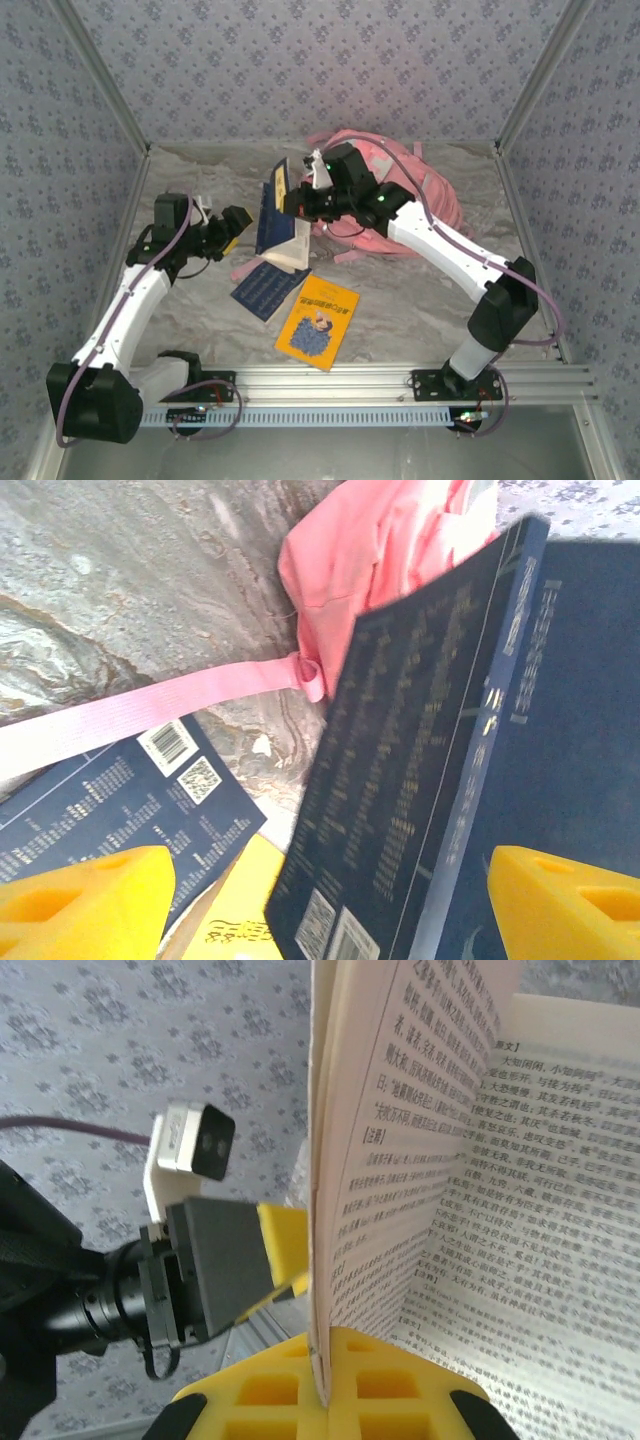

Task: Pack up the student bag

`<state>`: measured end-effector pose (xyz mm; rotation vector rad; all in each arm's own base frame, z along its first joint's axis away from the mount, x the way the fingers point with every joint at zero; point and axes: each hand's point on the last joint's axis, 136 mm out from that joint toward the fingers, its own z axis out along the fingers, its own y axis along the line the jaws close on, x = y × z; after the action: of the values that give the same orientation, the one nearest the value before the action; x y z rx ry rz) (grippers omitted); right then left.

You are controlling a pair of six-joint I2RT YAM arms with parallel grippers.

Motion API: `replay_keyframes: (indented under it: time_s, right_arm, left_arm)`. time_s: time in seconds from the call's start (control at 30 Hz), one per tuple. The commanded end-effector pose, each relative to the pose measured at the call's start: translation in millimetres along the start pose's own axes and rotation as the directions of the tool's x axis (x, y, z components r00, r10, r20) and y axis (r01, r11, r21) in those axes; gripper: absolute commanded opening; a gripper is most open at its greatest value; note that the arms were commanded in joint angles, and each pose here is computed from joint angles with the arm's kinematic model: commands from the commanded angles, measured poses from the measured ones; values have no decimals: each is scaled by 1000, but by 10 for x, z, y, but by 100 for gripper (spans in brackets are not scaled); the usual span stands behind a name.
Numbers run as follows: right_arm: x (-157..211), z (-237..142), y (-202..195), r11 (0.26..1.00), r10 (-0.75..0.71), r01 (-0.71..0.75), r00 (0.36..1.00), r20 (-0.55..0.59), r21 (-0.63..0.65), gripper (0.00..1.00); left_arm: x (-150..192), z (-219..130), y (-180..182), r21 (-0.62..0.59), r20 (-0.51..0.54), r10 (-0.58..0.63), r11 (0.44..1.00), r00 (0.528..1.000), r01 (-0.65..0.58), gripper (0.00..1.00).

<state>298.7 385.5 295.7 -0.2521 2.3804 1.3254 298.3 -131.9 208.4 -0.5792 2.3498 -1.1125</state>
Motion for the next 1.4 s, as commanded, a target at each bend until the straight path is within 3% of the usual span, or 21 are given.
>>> replay_keyframes:
  time_s: [0.0, 0.27, 0.53, 0.77, 1.07, 1.37]
  right_arm:
    - [204, 136, -143, 999, -2, 3, 999, -33, 34, 0]
    - [687, 601, -476, 997, 79, -80, 987, -143, 4, 0]
    - [1148, 701, -1359, 970, 239, -231, 959, -153, 71, 0]
    - [1421, 961, -1877, 938, 345, -330, 917, -200, 106, 0]
    - [1489, 1120, -2005, 920, 393, -385, 894, -215, 78, 0]
    - [1537, 1109, -2101, 921, 390, -374, 894, -221, 110, 0]
  left_arm:
    - [3, 10, 76, -22, 12, 21, 1000, 1000, -20, 81]
    - [98, 148, 380, -88, -16, -12, 996, 1000, 10, 80]
    - [284, 306, 771, -161, -58, -73, 985, 996, 63, 78]
    - [398, 451, 1044, -228, -87, -102, 970, 991, 79, 76]
    - [328, 418, 978, -221, -44, -59, 974, 997, 48, 75]
    - [433, 639, 1131, -299, -111, -72, 954, 991, 35, 72]
